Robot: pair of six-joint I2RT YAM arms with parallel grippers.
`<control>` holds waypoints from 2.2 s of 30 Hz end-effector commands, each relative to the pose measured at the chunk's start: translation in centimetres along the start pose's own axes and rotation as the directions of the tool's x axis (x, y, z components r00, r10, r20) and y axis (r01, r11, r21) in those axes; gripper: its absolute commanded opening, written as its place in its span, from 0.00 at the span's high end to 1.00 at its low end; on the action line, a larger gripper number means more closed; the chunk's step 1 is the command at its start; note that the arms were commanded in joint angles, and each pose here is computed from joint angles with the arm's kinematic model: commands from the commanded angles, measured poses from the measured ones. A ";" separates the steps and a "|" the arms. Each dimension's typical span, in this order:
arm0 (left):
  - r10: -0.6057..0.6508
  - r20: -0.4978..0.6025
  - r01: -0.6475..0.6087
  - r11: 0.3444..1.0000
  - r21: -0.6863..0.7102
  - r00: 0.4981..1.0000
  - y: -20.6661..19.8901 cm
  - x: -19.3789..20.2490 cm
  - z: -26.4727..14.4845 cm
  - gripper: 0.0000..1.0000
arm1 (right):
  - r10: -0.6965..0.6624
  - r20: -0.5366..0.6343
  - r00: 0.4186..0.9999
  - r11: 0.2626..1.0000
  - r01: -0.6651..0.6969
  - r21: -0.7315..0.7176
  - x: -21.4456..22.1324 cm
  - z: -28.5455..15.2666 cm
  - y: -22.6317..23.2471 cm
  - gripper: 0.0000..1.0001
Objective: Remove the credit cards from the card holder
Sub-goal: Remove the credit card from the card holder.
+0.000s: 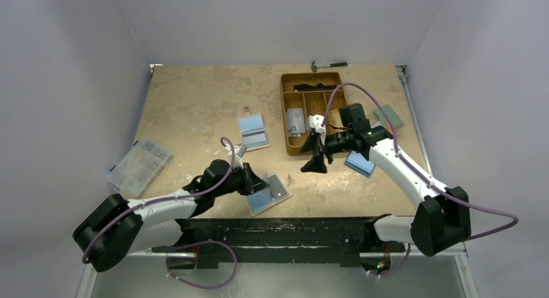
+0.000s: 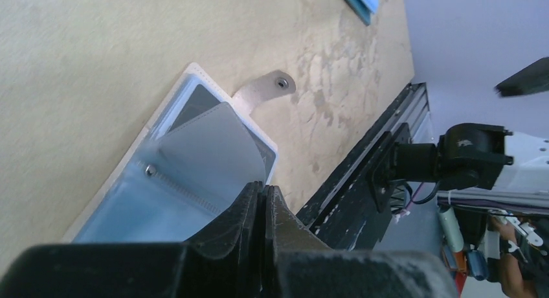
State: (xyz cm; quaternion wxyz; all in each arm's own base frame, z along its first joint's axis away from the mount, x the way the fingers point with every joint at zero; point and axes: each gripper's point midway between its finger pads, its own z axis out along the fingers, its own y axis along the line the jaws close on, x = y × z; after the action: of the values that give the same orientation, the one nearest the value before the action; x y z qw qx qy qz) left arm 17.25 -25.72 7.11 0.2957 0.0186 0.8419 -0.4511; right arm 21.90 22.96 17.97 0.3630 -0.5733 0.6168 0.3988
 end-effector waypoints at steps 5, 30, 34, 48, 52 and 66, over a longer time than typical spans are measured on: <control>0.045 0.095 -0.066 0.970 0.235 0.994 -7.1 -4.8 2.3 1.00 | 0.177 0.030 0.984 0.983 -0.176 -0.045 0.1 2.3 0.4 0.34; -0.055 0.328 0.171 0.926 -0.336 0.943 7.7 -2.0 -6.5 0.45 | 0.265 -0.147 0.953 0.960 -0.276 -0.057 4.2 8.3 1.6 0.46; -0.046 0.374 0.156 0.951 -0.269 0.926 5.8 -3.3 -7.6 0.15 | 0.264 -0.167 0.950 0.959 -0.277 -0.058 4.6 8.8 1.8 0.50; -0.115 0.357 0.104 0.993 0.049 0.927 -0.1 -4.1 -5.9 0.02 | 0.334 -0.202 0.921 0.938 -0.345 -0.021 5.3 9.6 1.5 0.70; -0.153 0.363 0.147 0.988 0.045 0.919 0.2 -4.2 -5.4 0.04 | 0.369 -0.199 0.908 0.926 -0.379 -0.009 5.3 9.7 1.5 0.72; -0.117 0.308 0.098 0.992 0.076 0.944 -0.2 -3.1 -4.8 0.12 | 0.432 -0.237 0.870 0.899 -0.437 0.034 6.5 10.3 0.7 0.73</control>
State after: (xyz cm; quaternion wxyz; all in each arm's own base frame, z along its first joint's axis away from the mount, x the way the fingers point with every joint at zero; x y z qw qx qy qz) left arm 17.68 -20.60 9.85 0.3949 -0.1145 0.7842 -0.4647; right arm 19.56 28.85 6.71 0.1640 -0.4681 0.7673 0.4066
